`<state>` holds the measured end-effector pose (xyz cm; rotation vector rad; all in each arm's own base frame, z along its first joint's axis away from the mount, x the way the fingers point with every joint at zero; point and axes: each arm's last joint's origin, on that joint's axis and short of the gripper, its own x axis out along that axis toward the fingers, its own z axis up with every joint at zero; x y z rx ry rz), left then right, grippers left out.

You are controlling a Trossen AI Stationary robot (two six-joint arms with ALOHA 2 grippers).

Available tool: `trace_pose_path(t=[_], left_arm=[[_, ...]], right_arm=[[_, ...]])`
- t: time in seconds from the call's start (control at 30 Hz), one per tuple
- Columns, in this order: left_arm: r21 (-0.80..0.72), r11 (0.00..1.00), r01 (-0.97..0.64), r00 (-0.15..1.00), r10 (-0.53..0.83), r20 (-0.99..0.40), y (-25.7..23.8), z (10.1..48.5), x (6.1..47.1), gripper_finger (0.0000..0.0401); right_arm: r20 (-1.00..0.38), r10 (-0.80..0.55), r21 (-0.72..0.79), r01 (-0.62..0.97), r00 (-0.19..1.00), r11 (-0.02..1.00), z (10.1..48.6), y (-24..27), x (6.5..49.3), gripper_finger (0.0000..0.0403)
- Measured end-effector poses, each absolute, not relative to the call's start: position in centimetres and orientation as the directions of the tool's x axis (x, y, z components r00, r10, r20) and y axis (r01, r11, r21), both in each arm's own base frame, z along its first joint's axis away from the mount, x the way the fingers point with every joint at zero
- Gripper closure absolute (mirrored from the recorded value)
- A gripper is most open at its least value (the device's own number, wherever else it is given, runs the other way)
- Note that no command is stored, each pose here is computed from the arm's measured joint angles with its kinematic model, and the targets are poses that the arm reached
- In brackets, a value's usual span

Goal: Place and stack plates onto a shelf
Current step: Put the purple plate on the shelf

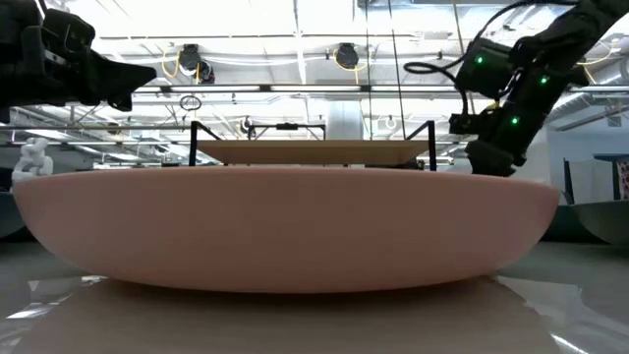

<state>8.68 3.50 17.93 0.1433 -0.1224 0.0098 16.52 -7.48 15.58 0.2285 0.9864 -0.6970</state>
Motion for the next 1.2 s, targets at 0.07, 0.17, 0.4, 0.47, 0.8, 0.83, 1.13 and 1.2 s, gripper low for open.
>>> trace_pose_path(t=[0.07,0.17,0.4,0.47,0.8,0.83,1.13,1.2], left_arm=[[0.142,0.990,-0.019,0.992,0.001,0.123,3.5,17.9,8.7,0.0397],[0.142,0.990,-0.018,0.992,0.001,0.123,3.5,17.9,8.7,0.0397],[0.142,0.990,-0.019,0.992,0.001,0.122,3.5,17.9,8.7,0.0397],[0.142,0.990,-0.019,0.992,0.002,0.122,3.5,17.9,8.7,0.0397],[0.142,0.990,-0.018,0.992,0.001,0.122,3.5,17.9,8.7,0.0397],[0.142,0.990,-0.019,0.992,0.001,0.122,3.5,17.9,8.7,0.0397],[0.142,0.990,-0.019,0.993,0.002,0.122,3.5,17.9,8.7,0.0397],[0.142,0.990,-0.019,0.992,0.001,0.122,3.5,17.9,8.7,0.0397]], right_arm=[[-0.835,-0.423,-0.120,0.633,0.353,0.765,15.4,-7.7,16.6,0.0277],[-0.843,-0.423,-0.131,0.635,0.333,0.761,15.0,-7.9,16.6,0.0277],[-0.851,-0.427,-0.144,0.646,0.305,0.750,14.3,-8.7,16.8,0.0277],[-0.854,-0.427,-0.146,0.652,0.296,0.744,14.2,-8.9,16.7,0.0277],[-0.874,-0.415,-0.147,0.675,0.254,0.723,13.4,-9.2,16.7,0.0277],[-0.877,-0.412,-0.147,0.677,0.248,0.721,13.4,-9.2,16.7,0.0277],[-0.889,-0.400,-0.154,0.675,0.225,0.722,12.8,-9.3,16.8,0.0326],[-0.888,-0.401,-0.155,0.675,0.225,0.721,12.8,-9.3,16.8,0.0354]])
